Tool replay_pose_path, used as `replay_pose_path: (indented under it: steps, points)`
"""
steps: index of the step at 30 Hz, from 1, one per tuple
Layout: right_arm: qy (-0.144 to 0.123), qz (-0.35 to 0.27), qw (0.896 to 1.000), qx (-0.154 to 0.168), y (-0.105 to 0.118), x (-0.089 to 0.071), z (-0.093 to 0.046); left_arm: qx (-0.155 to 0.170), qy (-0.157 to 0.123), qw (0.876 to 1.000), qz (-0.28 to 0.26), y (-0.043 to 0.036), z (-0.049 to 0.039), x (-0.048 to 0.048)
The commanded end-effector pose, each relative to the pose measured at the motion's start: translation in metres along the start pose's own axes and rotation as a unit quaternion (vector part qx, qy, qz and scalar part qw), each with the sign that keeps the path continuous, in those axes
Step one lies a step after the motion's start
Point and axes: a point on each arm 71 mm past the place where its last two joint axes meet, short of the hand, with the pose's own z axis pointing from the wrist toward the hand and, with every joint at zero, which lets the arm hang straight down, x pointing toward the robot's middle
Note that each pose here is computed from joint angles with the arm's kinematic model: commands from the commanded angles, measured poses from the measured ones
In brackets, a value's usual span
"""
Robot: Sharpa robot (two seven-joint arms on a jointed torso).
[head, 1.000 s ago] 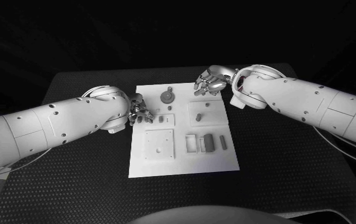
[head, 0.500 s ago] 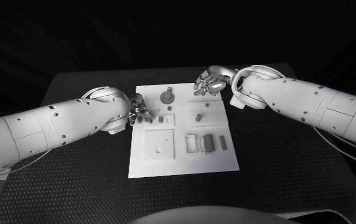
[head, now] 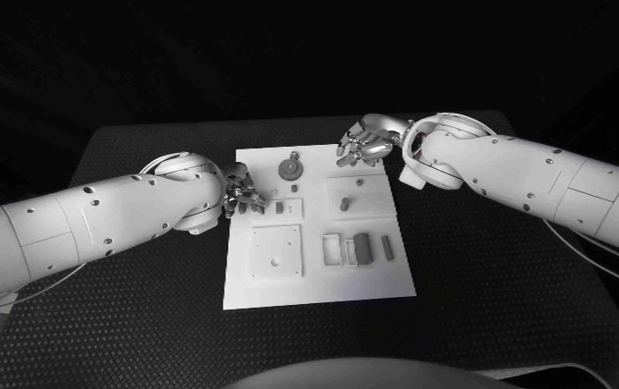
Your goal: Assemble the parts on the task board
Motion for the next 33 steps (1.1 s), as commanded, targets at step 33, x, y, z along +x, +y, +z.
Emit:
replay_pose_path:
  steps: [33]
  points:
    - [0.007,0.000,1.000,-0.005,0.0003,0.0013,-0.0005,0.020,-0.033,0.999,0.025,-0.0035,-0.0043,0.0030]
